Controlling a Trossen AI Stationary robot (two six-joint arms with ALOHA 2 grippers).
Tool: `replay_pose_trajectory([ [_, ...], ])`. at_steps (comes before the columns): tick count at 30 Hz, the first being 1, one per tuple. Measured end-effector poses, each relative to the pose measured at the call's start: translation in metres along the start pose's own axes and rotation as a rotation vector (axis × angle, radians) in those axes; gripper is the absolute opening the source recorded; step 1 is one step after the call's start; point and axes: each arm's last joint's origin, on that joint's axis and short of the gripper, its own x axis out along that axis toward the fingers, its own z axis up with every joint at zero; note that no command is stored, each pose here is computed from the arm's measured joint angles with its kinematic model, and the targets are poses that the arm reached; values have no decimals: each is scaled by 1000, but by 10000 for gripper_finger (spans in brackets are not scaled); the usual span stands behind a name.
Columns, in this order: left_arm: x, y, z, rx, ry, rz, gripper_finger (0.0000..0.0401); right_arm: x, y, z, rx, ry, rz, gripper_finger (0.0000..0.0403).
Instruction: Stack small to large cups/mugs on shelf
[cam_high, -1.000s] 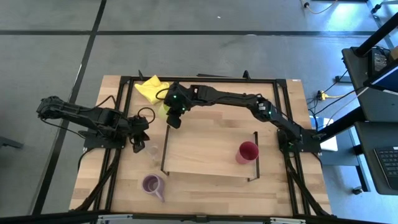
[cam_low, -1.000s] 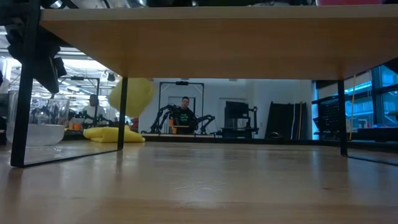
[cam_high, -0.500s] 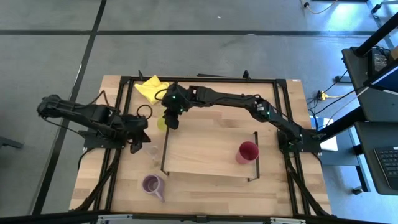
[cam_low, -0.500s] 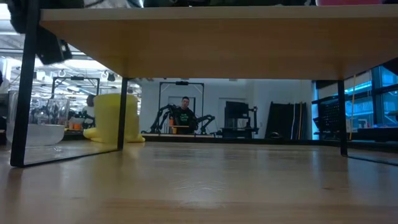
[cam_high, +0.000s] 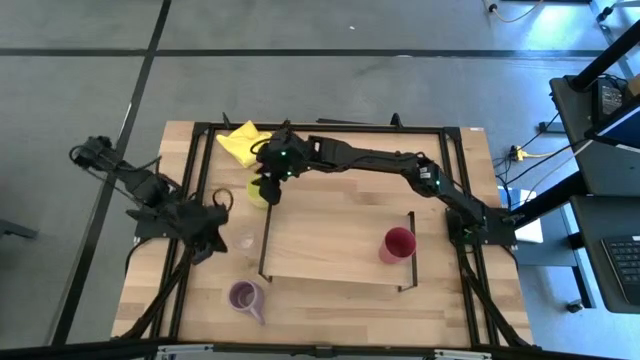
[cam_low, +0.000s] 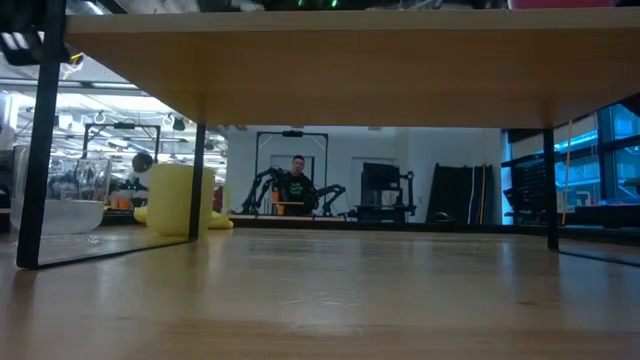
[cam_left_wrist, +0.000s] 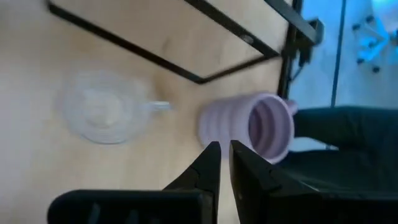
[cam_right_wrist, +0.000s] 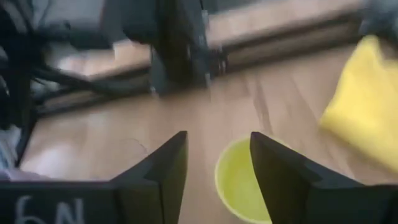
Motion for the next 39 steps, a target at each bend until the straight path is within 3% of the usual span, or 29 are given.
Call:
replay_pose_trajectory([
  [6,23,-44,-15,115,-43,-125,28,-53,33,43,-75,-245,-23,169],
  [10,48,-51,-36,127,57,13,28,-95,68,59,-160,-321,-43,169],
  [14,66,-52,-53,-5,180,134,37,-130,94,64,-180,-330,-32,173],
  [17,77,-54,-59,-76,178,174,63,-149,109,63,-186,-320,-43,183],
  [24,84,-55,-57,-298,51,213,126,-155,127,49,-197,-229,-129,218],
  [30,85,-58,-54,-456,-43,184,149,-154,134,41,-181,-184,-158,233],
  [39,109,-61,-59,-489,-45,234,152,-154,138,39,-194,-179,-178,234],
])
